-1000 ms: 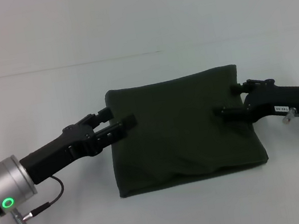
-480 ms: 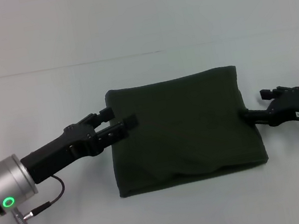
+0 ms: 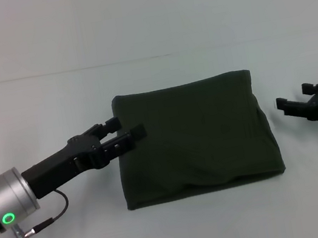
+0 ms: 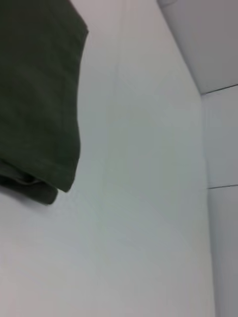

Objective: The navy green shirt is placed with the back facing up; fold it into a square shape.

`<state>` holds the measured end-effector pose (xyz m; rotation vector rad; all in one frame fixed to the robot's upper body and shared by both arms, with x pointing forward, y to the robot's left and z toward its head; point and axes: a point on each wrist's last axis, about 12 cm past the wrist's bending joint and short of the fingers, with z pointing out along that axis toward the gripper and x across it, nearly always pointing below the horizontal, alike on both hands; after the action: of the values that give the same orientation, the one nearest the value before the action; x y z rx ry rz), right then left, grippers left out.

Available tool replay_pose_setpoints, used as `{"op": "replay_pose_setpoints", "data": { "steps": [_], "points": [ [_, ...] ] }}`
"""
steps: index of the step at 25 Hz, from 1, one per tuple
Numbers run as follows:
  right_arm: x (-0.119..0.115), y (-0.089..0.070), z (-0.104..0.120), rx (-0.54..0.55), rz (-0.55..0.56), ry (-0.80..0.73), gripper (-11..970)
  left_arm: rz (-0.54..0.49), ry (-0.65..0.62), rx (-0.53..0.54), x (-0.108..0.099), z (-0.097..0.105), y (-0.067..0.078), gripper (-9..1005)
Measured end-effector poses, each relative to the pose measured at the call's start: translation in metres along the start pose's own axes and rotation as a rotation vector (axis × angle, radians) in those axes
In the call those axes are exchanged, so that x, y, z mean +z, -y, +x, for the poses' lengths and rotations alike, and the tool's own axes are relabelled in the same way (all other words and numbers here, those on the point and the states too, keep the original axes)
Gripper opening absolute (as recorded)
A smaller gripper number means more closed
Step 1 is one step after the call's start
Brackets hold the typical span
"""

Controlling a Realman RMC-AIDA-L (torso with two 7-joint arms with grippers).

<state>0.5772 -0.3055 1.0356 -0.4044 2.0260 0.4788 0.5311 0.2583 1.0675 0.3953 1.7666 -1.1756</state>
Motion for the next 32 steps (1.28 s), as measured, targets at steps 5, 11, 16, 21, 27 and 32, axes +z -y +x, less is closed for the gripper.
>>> {"op": "replay_pose_setpoints", "data": {
  "steps": [5,11,16,21,27,32],
  "points": [
    [-0.027,-0.007,0.002,-0.027,-0.138,0.076,858,0.01,-0.011,-0.001,-0.005,-0.003,0.001,948],
    [-0.064,-0.03,0.007,-0.142,-0.393,0.166,862,0.089,-0.14,0.214,-0.023,-0.012,0.007,948],
    [-0.084,-0.044,0.025,-0.19,-0.479,0.221,866,0.077,-0.144,0.358,-0.042,0.0,0.011,948],
    [-0.093,-0.057,0.06,-0.208,-0.471,0.231,867,0.031,-0.15,0.406,-0.053,0.029,0.012,948],
    [-0.105,-0.06,0.095,-0.2,-0.388,0.168,866,-0.036,-0.205,0.367,-0.063,0.062,0.009,948],
    [-0.106,-0.056,0.108,-0.205,-0.313,0.122,865,-0.035,-0.213,0.364,-0.065,0.07,0.011,948]
  ]
}}
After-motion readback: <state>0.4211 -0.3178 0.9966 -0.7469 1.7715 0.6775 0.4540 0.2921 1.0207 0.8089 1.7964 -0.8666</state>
